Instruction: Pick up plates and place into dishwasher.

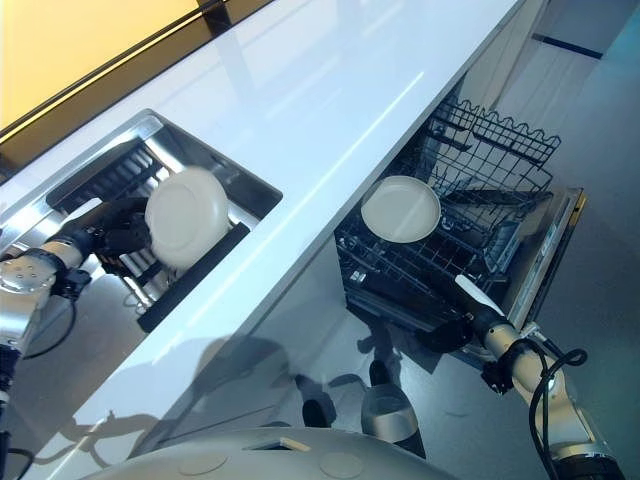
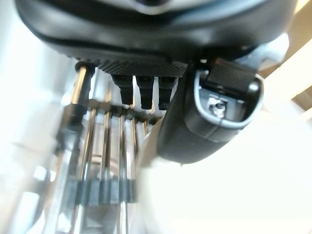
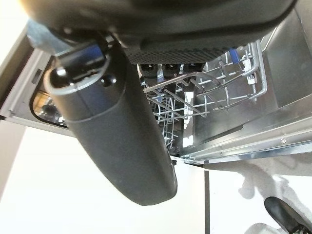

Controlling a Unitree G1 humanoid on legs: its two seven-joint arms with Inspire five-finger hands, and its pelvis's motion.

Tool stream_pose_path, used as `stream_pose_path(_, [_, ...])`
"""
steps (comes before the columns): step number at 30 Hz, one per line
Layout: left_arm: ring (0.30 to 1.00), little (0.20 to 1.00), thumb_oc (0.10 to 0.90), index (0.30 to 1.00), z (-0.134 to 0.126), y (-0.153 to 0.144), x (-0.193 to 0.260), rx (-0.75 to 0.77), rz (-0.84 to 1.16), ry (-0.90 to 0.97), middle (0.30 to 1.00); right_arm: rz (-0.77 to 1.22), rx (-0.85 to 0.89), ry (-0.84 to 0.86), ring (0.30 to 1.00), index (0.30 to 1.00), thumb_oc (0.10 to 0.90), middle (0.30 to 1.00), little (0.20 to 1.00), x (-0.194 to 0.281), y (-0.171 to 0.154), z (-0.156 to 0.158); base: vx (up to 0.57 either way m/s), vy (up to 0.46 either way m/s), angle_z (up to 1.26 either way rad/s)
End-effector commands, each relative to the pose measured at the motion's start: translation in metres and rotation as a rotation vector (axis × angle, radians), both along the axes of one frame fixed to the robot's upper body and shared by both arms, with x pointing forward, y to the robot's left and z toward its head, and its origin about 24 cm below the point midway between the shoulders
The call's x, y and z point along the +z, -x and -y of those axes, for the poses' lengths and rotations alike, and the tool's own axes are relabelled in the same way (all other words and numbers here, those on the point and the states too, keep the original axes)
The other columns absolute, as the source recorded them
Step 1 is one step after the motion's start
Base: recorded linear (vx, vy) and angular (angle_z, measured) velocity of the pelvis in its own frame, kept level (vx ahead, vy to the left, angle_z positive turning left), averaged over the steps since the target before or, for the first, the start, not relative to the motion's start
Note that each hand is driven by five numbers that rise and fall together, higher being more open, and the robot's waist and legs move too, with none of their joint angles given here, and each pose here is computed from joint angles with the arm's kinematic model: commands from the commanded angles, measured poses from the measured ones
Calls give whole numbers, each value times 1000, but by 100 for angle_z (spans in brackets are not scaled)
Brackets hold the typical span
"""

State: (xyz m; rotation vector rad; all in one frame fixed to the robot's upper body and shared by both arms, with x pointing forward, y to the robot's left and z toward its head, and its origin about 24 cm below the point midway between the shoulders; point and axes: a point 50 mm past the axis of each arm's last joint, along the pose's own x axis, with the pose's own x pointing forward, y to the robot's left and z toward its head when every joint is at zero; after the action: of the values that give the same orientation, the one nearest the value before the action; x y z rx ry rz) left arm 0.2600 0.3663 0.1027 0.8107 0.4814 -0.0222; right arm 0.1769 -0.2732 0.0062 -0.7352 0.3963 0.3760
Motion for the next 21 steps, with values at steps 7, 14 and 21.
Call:
stream_pose_path(7, [900,900,800,900,-31,-7,65,57,-19,-300,900,128,141,-96,900,900,800,900,900,17,-10,-36,-44,-77,-2])
stream_pose_path(14, [900,900,800,900,-22,-13,67,34,43,-282,900,153,129,-105,900,900,800,900,900,18,-13,-40,-28,-49,-5])
stream_pose_path(21, [900,900,800,900,-32,-6,76,92,51,-352,900,164,113,-111,900,900,800,900,900,20,-14,-38,-12,-36,-1])
